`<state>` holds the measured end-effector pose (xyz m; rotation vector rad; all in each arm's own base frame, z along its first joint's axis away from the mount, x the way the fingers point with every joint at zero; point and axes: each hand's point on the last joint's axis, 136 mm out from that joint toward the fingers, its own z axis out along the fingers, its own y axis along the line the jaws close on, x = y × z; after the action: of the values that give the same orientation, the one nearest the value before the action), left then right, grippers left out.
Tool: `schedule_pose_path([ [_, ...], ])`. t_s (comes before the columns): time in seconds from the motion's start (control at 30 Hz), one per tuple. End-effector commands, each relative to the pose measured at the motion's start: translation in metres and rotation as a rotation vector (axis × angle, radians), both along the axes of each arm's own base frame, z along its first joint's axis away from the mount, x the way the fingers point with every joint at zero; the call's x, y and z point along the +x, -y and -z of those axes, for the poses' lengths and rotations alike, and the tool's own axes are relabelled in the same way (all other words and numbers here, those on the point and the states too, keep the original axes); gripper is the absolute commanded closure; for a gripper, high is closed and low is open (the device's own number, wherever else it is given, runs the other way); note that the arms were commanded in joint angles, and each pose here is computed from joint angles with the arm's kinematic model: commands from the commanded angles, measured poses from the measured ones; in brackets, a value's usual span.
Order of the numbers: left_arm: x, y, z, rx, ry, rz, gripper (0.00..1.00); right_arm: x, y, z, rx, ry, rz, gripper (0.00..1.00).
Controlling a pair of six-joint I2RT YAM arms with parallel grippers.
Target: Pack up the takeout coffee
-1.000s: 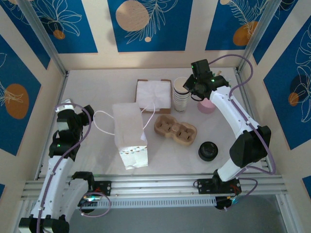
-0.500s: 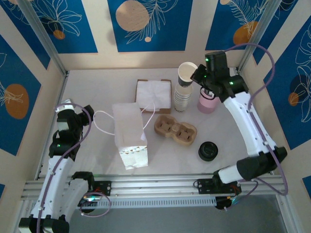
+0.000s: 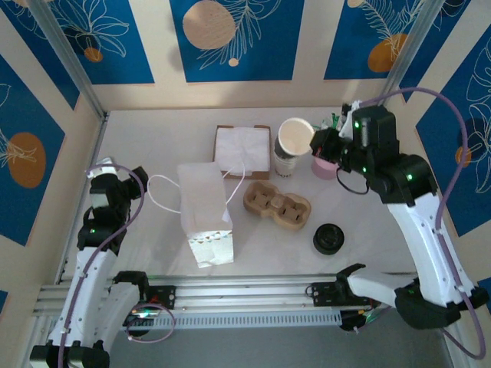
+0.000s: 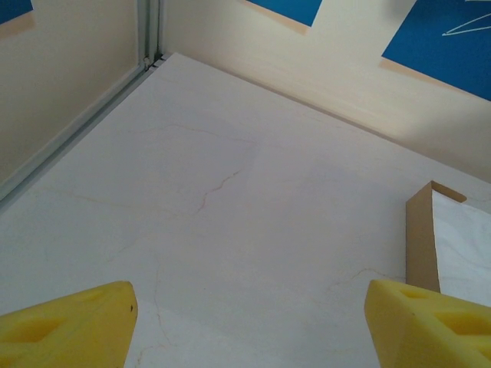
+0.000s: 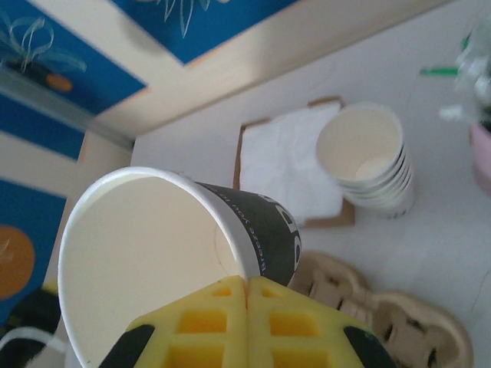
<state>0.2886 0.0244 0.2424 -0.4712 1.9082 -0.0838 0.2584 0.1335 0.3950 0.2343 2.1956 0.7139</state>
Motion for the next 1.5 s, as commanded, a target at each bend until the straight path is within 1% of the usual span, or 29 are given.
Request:
schedule_pose_path([
  [0.0,-0.001,-0.002,-0.004,0.012,0.025,-0.007,0.22,-0.038,-0.007,0.022,-0.002,-0.093,-0.089,1.00],
  [0.07,-0.001,-0.002,-0.003,0.011,0.025,-0.011,0.22,-0.055,-0.008,0.034,-0.010,-0.127,-0.117,1.00],
  [0.17,-0.001,-0.003,-0.002,0.014,0.022,-0.015,0.22,-0.075,-0.005,0.056,-0.020,-0.187,-0.118,1.00],
  [0.3,-0.001,-0.004,-0.002,0.024,0.020,-0.019,0.22,-0.092,-0.014,0.093,-0.017,-0.263,-0.159,1.00],
  [0.43,-0.001,-0.005,-0.002,0.026,0.019,-0.020,0.22,-0.100,-0.027,0.130,-0.041,-0.340,-0.190,1.00],
  [0.57,-0.001,-0.004,-0.002,0.026,0.019,-0.017,0.22,-0.105,-0.035,0.172,-0.098,-0.400,-0.190,1.00],
  [0.77,-0.001,-0.002,-0.001,0.022,0.018,-0.008,0.21,-0.104,-0.041,0.216,-0.181,-0.418,-0.194,1.00],
  [0.97,-0.001,-0.001,-0.001,0.017,0.017,-0.004,0.21,-0.096,-0.044,0.245,-0.207,-0.433,-0.157,1.00],
  [1.17,0.000,0.000,0.000,0.014,0.016,0.002,0.21,-0.092,-0.044,0.264,-0.242,-0.449,-0.142,1.00],
  [1.43,0.000,0.000,0.001,0.013,0.014,0.004,0.21,-0.084,-0.046,0.274,-0.271,-0.422,-0.129,1.00],
  [1.47,0.000,0.000,0.001,0.013,0.015,0.004,0.21,-0.083,-0.046,0.274,-0.269,-0.414,-0.127,0.98],
])
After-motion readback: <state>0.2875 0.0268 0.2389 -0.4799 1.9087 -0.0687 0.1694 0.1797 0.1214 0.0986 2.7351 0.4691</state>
